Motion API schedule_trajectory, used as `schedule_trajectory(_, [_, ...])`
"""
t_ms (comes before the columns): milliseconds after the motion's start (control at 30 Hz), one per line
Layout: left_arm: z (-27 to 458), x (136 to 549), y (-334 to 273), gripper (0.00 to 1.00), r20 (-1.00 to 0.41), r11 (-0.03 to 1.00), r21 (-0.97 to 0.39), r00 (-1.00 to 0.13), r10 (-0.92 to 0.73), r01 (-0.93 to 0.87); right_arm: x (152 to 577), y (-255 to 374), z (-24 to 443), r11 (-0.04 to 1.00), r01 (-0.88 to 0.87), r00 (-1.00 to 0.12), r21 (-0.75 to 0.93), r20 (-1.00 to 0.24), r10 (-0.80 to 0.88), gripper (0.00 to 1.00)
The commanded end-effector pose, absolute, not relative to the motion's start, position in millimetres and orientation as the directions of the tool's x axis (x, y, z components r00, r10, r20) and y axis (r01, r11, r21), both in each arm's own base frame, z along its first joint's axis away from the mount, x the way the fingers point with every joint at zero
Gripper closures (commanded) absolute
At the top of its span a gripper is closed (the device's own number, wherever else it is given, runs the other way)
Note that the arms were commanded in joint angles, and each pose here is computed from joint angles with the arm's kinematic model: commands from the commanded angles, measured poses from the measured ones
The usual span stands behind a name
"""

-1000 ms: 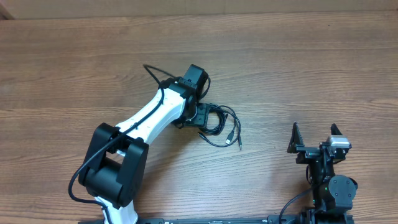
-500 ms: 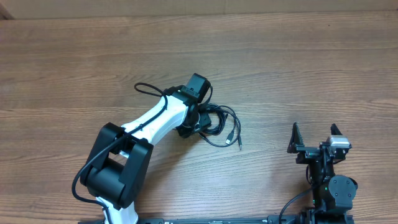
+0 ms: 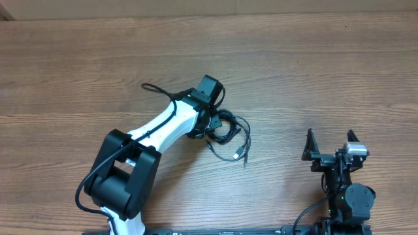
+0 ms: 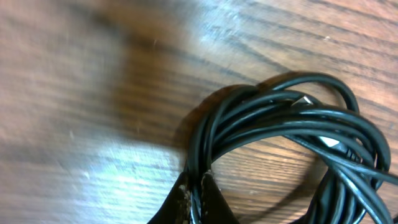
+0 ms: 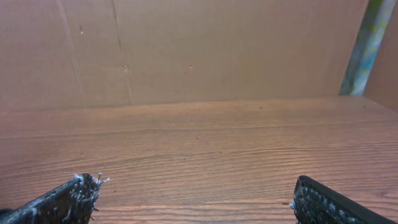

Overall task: Untangle cables
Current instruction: 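Lower the left gripper and close it on the cable coil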

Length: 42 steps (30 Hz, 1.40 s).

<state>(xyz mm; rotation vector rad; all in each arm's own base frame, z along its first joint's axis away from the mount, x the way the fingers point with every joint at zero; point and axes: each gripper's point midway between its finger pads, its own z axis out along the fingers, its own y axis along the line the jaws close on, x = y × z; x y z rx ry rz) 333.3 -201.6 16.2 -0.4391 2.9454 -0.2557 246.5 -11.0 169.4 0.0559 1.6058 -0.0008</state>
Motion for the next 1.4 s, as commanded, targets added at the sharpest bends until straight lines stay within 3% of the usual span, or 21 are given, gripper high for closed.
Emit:
schedule_trajectory(0, [32,359,-187,0.96,-0.258,0.992,-0.069,-0.962,0.084,0.105,247,-14,167,0.998,0.053,-0.033,0.040,-0.999,0.041,0.00])
schedule_trajectory(100, [46,368,-180,0.96,-0.268,0.916,0.057,-0.878,0.397,0.397,247,-14,167,0.998,0.053,-0.033,0.040,-0.999,0.041,0.00])
schedule_trajectory(200, [59,384,-156,0.96,-0.259,0.865,0.249,-0.831,0.493,0.436,247,-14,167,0.998,0.053,-0.033,0.040,-0.999,0.041,0.00])
schedule_trajectory(233, [64,390,-148,0.92,-0.267,0.864,0.302,-0.834,0.483,0.403,247,-14,167,0.998,0.053,-0.033,0.040,-0.999,0.041,0.00])
schedule_trajectory(300, [68,394,-143,0.48,-0.290,0.885,0.320,-0.855,0.430,0.337,247,-14,167,0.998,0.053,-0.033,0.040,-0.999,0.041,0.00])
schedule_trajectory(333, [68,392,-144,0.38,-0.295,0.900,0.302,-0.867,0.402,0.315,247,-14,167,0.998,0.053,-0.033,0.040,-0.999,0.041,0.00])
schedule_trajectory(367, [66,388,-147,0.14,-0.292,0.918,0.273,-0.884,0.365,0.289,247,-14,167,0.998,0.053,-0.033,0.040,-0.999,0.041,0.00])
schedule_trajectory(400, [63,381,-149,0.04,-0.277,0.933,0.239,-0.902,0.331,0.269,247,-14,167,0.998,0.053,-0.033,0.040,-0.999,0.041,0.00])
schedule_trajectory(433, [60,371,-151,0.00,-0.249,0.950,0.194,-0.925,0.288,0.243,247,-14,167,0.998,0.053,-0.033,0.040,-0.999,0.041,0.00])
schedule_trajectory(600, [50,335,-161,0.04,-0.116,1.000,0.019,-0.993,-0.016,-0.018,247,-14,167,0.998,0.053,-0.033,0.040,-0.999,0.041,0.00])
schedule_trajectory(700, [48,321,-187,0.05,-0.007,0.969,-0.141,-0.979,-0.205,-0.202,247,-14,167,0.998,0.053,-0.033,0.040,-0.999,0.041,0.00])
schedule_trajectory(767, [50,321,-199,0.11,0.032,0.941,-0.201,-0.961,-0.273,-0.274,247,-14,167,0.998,0.053,-0.033,0.040,-0.999,0.041,0.00])
schedule_trajectory(800, [50,321,-202,0.22,0.037,0.932,-0.209,-0.954,-0.296,-0.297,247,-14,167,0.998,0.053,-0.033,0.040,-0.999,0.041,0.00])
schedule_trajectory(833, [49,322,-201,0.41,0.037,0.912,-0.193,-0.931,-0.362,-0.362,247,-14,167,0.998,0.053,-0.033,0.040,-0.999,0.041,0.00])
schedule_trajectory(867, [48,322,-198,0.44,0.038,0.894,-0.179,-0.911,-0.411,-0.410,247,-14,167,0.998,0.053,-0.033,0.040,-0.999,0.041,0.00])
schedule_trajectory(1100, [46,325,-192,0.46,0.046,0.804,-0.152,-0.817,-0.575,-0.575,247,-14,167,0.998,0.053,-0.033,0.040,-0.999,0.041,0.00])
schedule_trajectory(1233, [42,322,-182,0.32,0.029,0.752,-0.103,-0.758,-0.652,-0.651,247,-14,167,0.998,0.053,-0.033,0.040,-0.999,0.041,0.00])
schedule_trajectory(1367, [31,311,-174,0.32,0.040,0.732,-0.062,-0.735,-0.677,-0.678,247,-14,167,0.998,0.053,-0.033,0.040,-0.999,0.041,0.00])
